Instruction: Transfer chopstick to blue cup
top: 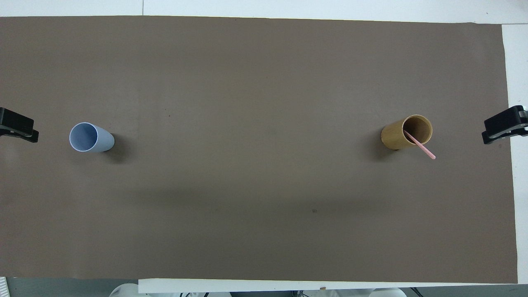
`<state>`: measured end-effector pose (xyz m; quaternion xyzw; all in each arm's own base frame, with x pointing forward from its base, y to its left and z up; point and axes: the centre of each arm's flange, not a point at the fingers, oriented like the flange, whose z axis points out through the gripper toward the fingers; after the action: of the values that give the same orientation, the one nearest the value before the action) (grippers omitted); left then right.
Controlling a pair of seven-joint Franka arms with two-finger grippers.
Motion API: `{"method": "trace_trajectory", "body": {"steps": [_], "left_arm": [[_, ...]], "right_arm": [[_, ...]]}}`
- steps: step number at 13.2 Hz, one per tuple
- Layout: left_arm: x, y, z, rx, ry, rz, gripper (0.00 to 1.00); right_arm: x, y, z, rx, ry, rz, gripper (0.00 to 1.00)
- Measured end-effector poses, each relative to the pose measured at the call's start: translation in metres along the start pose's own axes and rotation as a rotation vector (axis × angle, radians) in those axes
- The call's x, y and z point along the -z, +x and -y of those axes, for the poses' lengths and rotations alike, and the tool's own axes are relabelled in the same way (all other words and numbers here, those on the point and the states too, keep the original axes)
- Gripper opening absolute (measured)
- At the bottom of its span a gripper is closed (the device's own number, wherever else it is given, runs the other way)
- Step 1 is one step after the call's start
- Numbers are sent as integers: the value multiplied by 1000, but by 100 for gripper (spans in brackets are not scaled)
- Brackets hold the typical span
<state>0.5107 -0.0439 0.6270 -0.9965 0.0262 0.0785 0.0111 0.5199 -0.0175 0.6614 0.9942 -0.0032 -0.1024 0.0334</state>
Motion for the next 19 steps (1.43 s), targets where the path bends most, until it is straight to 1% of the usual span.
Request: {"method": "trace_trajectory", "body": {"steps": [4,6,8,12,13,15,17,18,19], "left_arm": [[7,-3,4,8,-9,-18,100],[-8,0,13,28,-10,-57,100],[-56,13,23,49,-10,-110,100],[-160,31,37,78,-15,-158,100],[-182,36,39,81,-18,-161,100],[-212,48,39,80,-24,-144,98],[-222,52,39,80,-27,-131,97],[-223,52,40,82,-27,-130,89],[-225,51,41,92,-28,-125,74]], "right_arm": [[-2,0,-4,-8,2,6,100],[-3,0,-2,-3,1,10,100],[-4,0,-1,-1,1,13,100],[-9,-1,-1,-1,1,25,100],[-9,-1,-1,-1,1,27,100],[-9,-1,0,0,5,25,100],[-14,4,4,11,27,12,100],[-24,9,8,18,46,-1,100],[-39,17,12,25,61,-8,100]]}}
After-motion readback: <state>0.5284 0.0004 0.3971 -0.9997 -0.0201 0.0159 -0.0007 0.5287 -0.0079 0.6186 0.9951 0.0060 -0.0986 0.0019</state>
